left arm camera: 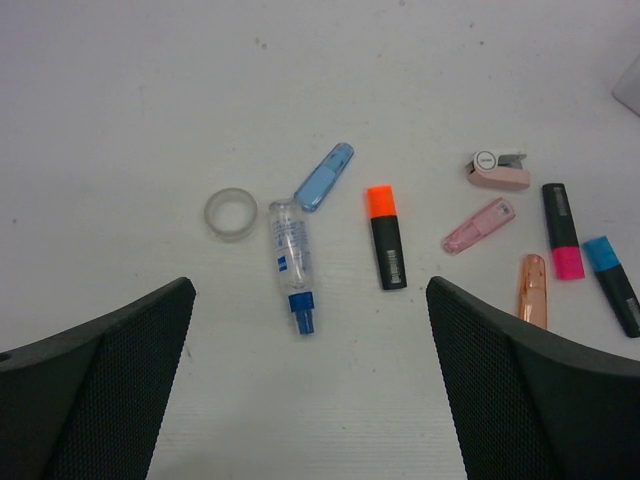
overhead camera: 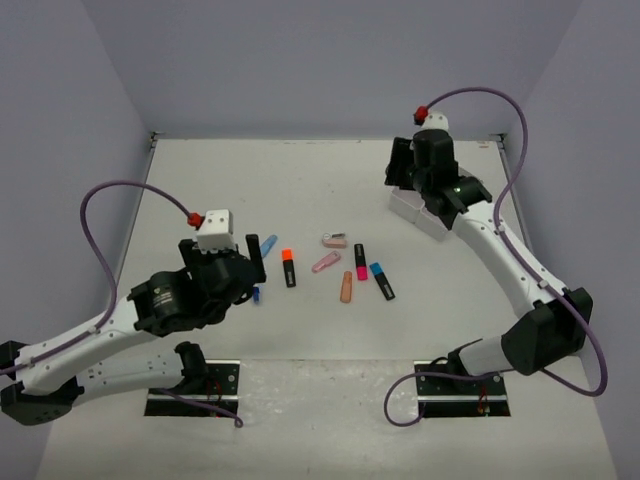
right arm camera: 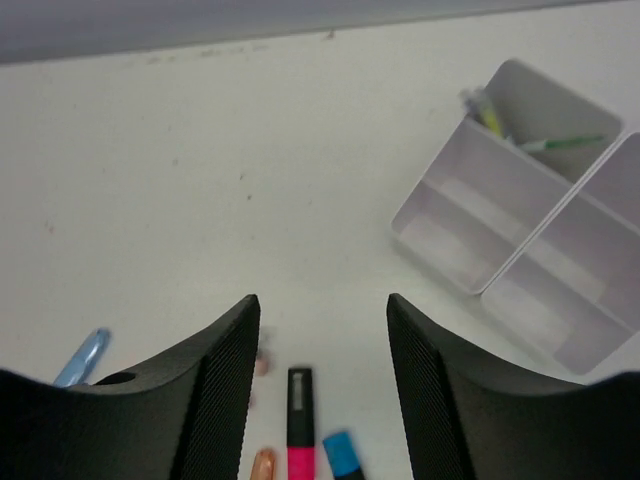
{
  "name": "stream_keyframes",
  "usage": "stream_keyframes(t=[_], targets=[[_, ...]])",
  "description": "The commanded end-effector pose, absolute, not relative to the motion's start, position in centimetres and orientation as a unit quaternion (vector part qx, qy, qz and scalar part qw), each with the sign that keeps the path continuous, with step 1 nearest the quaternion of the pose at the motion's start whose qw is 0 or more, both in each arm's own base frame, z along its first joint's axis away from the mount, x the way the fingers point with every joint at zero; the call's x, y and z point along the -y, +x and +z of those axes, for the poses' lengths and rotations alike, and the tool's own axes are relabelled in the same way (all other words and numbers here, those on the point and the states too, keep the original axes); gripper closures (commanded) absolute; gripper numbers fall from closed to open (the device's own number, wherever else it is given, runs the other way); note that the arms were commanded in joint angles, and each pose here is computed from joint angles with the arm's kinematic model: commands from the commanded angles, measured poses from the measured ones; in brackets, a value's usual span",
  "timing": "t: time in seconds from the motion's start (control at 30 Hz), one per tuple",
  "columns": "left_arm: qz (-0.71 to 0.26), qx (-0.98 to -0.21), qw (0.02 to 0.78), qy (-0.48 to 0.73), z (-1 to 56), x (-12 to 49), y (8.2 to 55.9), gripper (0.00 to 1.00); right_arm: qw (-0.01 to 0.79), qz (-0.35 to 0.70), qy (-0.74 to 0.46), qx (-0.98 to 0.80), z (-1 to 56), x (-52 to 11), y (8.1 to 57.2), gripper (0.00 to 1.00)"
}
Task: Sort the stationery into containers
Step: Pick up the pen from the center of the board.
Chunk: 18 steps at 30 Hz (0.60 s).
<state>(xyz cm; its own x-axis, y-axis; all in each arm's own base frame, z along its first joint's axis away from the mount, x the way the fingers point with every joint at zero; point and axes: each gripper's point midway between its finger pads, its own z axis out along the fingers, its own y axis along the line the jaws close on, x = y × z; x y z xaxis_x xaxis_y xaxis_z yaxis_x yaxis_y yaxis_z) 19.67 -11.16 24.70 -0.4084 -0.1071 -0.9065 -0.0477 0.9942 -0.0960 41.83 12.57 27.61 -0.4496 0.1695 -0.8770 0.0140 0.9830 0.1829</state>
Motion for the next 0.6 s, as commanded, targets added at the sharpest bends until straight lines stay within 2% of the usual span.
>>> stream_keyframes(t=[0.0, 0.13, 0.27, 0.57], targets=[[-0.014, -0.845, 0.523, -0.112, 23.9, 11.5, 19.9, 0.00, 0.381, 0.094, 0.021, -0.919, 20.1, -15.4, 35.5, 0.43], [-0.001, -0.862, 0.495, -0.114, 21.7, 13.4, 20.2, 0.00, 0.310, 0.086, -0.025, -0.947, 16.0, -16.7, 31.2, 0.39], [-0.022, -0.876, 0.470, -0.106, 20.2, 16.1, 20.7, 0.00, 0.269, 0.114, -0.075, -0.953, 12.9, -17.3, 28.3, 0.41], [-0.077, -0.890, 0.442, -0.080, 19.6, 19.5, 22.3, 0.00, 0.144, 0.054, -0.106, -0.982, 5.4, -15.5, 25.2, 0.45]])
